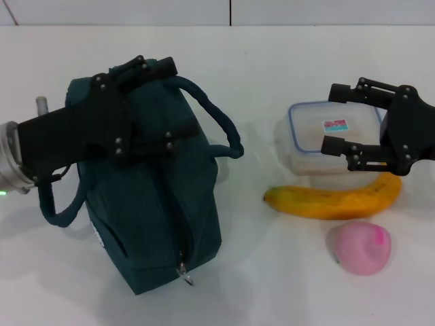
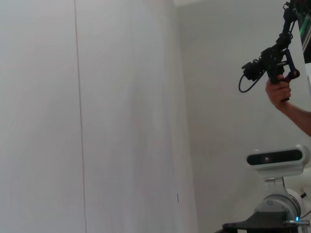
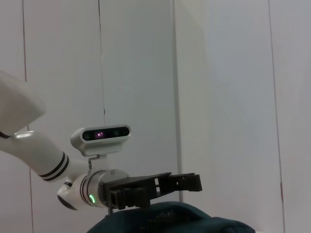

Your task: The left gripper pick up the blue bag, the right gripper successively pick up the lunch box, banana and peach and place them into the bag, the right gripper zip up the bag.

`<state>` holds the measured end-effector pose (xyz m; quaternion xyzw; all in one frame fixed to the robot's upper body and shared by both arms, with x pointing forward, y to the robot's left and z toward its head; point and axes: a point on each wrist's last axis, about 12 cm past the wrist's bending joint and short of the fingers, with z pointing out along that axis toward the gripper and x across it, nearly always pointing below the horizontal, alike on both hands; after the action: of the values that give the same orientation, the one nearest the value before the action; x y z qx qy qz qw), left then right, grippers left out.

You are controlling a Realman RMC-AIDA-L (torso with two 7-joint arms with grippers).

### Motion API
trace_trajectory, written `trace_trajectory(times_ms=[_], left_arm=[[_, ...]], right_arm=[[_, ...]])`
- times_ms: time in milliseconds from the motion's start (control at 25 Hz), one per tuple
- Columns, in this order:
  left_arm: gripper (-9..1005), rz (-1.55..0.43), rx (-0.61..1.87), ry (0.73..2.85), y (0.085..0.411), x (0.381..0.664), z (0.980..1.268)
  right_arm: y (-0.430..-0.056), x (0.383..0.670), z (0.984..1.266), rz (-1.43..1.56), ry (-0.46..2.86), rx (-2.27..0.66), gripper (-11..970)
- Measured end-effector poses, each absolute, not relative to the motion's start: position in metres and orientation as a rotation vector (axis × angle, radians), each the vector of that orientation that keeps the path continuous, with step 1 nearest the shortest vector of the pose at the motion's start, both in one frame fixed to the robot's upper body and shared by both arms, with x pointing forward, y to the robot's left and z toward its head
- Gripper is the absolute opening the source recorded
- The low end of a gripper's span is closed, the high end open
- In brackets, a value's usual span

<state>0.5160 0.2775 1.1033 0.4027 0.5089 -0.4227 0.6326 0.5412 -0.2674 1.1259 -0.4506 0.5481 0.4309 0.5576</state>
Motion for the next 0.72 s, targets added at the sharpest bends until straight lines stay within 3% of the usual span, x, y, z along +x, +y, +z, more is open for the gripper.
trace_trajectory(times_ms=[480,720], left_arm=[[882,-0.958,0.887,1.135,0.269,0.515,1.102],[879,-1.076,0.815,1.181,0.283,0.533,1.125]], right_arm=[[-0.268,0.546,1.135,0.994,1.269,-1.087,804],[-0.276,0.550,1.141,0.997,1.291,-1.057,800]])
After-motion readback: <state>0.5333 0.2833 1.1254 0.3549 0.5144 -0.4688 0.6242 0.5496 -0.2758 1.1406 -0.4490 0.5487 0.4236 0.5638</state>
